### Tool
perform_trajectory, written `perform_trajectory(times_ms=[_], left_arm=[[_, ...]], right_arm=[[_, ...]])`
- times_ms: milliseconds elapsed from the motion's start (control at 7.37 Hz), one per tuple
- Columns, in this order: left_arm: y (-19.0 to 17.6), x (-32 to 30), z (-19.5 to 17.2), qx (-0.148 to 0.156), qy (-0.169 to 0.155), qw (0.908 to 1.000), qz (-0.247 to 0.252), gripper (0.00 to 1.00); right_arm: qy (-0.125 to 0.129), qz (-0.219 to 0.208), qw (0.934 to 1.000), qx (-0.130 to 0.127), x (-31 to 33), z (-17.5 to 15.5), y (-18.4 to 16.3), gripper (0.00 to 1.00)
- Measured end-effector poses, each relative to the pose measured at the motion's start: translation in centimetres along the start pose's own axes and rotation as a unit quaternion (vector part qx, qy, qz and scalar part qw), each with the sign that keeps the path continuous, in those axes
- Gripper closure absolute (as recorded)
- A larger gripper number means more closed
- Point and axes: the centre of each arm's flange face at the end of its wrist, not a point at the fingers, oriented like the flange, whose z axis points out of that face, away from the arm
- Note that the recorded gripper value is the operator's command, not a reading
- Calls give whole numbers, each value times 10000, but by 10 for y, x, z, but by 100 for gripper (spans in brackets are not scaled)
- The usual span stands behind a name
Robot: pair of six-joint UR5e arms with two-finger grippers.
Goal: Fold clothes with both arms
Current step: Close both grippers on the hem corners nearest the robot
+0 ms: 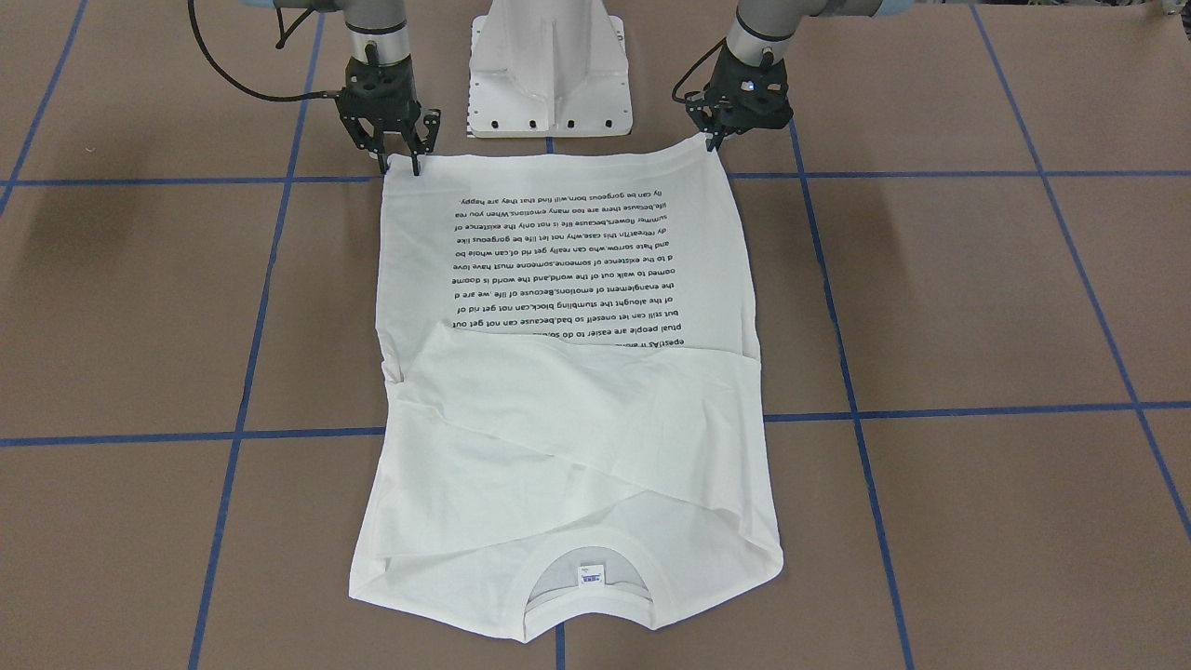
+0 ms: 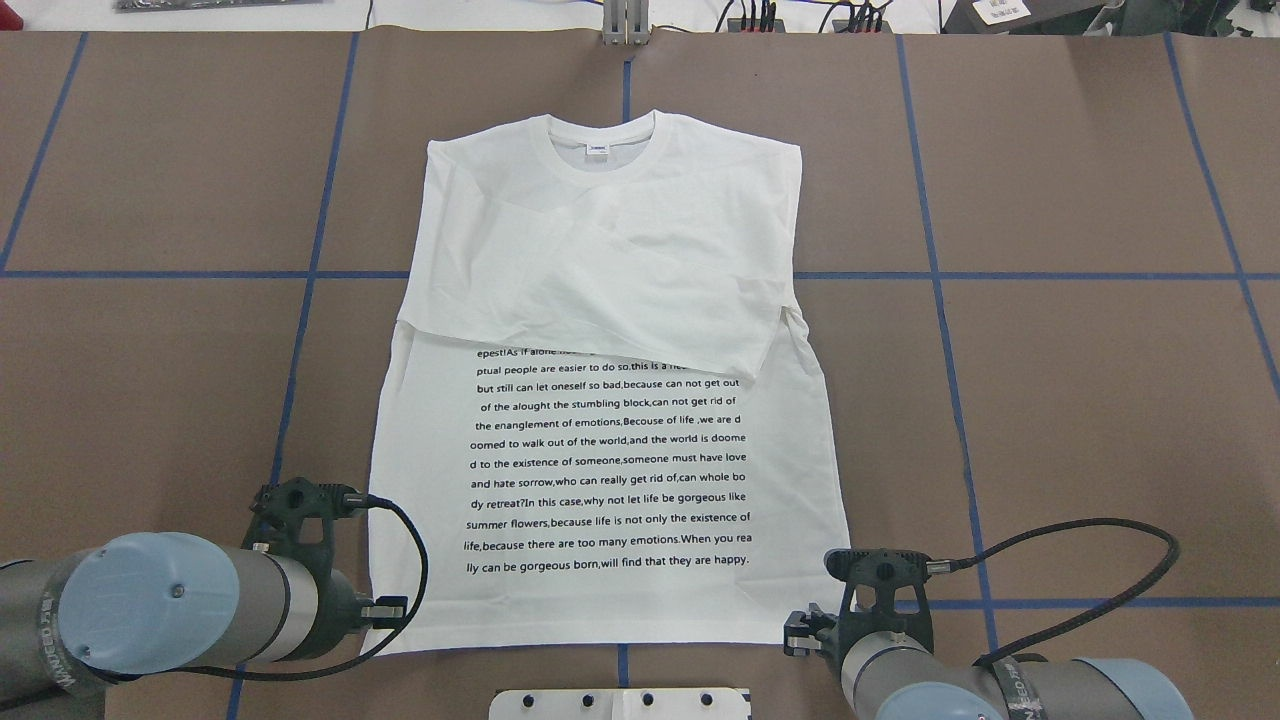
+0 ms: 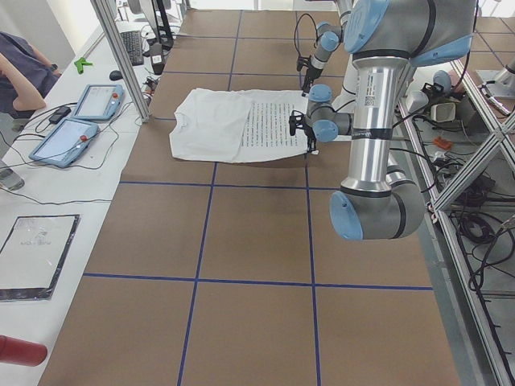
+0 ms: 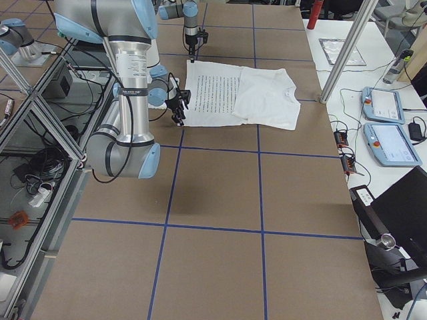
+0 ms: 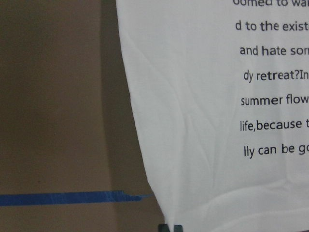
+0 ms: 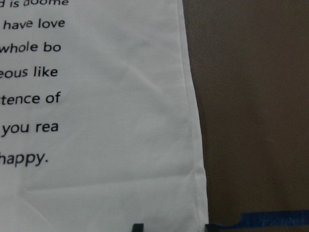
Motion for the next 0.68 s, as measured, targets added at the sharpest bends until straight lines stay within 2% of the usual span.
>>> perform_trajectory(times_ms=[407,679], left_arm=[[0,1,-3,6,26,10000,6,100],[1,3,-14,0,101,9999,23,100]], right_arm=[[-129,51,9999,-7,-6,-12,-5,100],[-226,235,9994,-119,-4,-49,-34,100]])
